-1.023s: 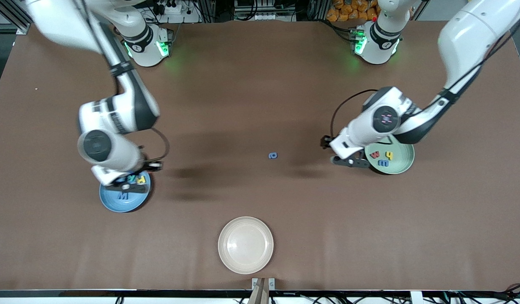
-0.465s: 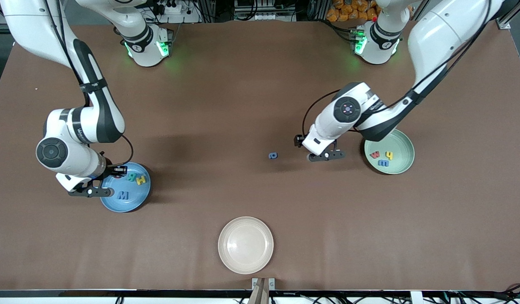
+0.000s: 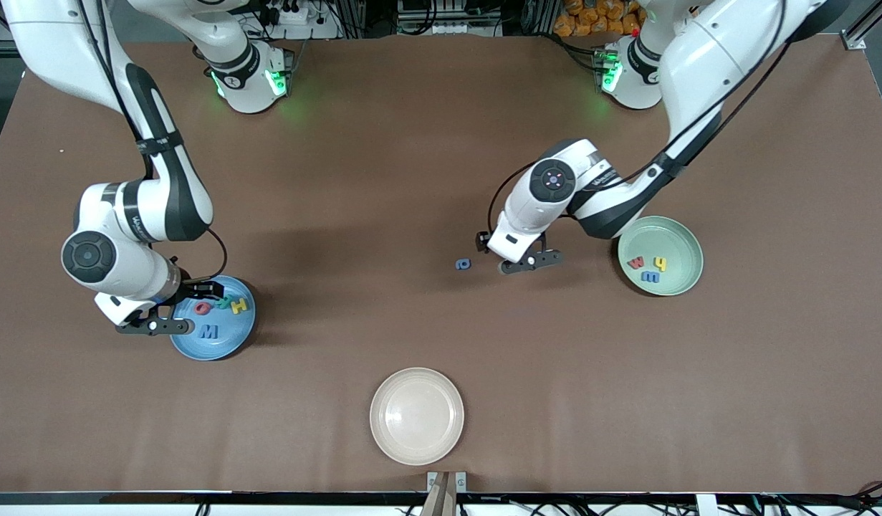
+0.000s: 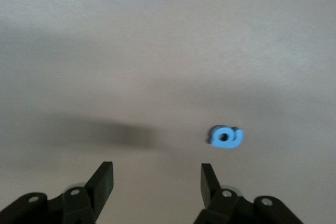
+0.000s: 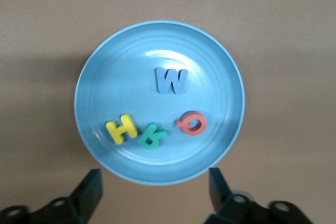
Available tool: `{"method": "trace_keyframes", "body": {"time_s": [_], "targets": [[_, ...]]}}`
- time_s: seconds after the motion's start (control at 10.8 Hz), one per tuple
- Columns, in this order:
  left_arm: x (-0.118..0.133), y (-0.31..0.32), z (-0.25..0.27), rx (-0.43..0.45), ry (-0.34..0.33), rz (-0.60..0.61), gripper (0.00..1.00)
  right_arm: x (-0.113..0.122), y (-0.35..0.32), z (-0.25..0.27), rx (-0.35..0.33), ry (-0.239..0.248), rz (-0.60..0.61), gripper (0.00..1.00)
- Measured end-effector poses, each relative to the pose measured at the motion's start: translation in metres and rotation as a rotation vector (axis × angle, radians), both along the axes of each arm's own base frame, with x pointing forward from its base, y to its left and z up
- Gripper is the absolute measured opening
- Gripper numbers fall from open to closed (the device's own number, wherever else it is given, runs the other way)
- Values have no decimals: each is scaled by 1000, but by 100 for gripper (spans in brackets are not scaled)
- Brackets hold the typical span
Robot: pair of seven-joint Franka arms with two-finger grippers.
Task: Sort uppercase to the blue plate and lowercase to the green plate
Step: 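Withdraw the right gripper while the left gripper lowers to the blue a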
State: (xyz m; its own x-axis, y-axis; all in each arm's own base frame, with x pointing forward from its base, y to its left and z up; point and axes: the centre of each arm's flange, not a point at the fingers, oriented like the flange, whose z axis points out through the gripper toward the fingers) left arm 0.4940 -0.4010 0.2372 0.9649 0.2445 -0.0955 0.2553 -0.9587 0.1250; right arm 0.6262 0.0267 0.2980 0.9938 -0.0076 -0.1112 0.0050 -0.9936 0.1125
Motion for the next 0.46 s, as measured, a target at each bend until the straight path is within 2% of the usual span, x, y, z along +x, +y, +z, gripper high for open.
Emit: {"method": "trace_keyframes", "body": {"time_s": [0.28,0.46], "targets": [[-4,-22,-15,16,-26,45,76,-15,2,70,62,22,-49,100],[-7,-37,-22,30,-42,56,76,-33,11,135,91,-7,-42,100]]}}
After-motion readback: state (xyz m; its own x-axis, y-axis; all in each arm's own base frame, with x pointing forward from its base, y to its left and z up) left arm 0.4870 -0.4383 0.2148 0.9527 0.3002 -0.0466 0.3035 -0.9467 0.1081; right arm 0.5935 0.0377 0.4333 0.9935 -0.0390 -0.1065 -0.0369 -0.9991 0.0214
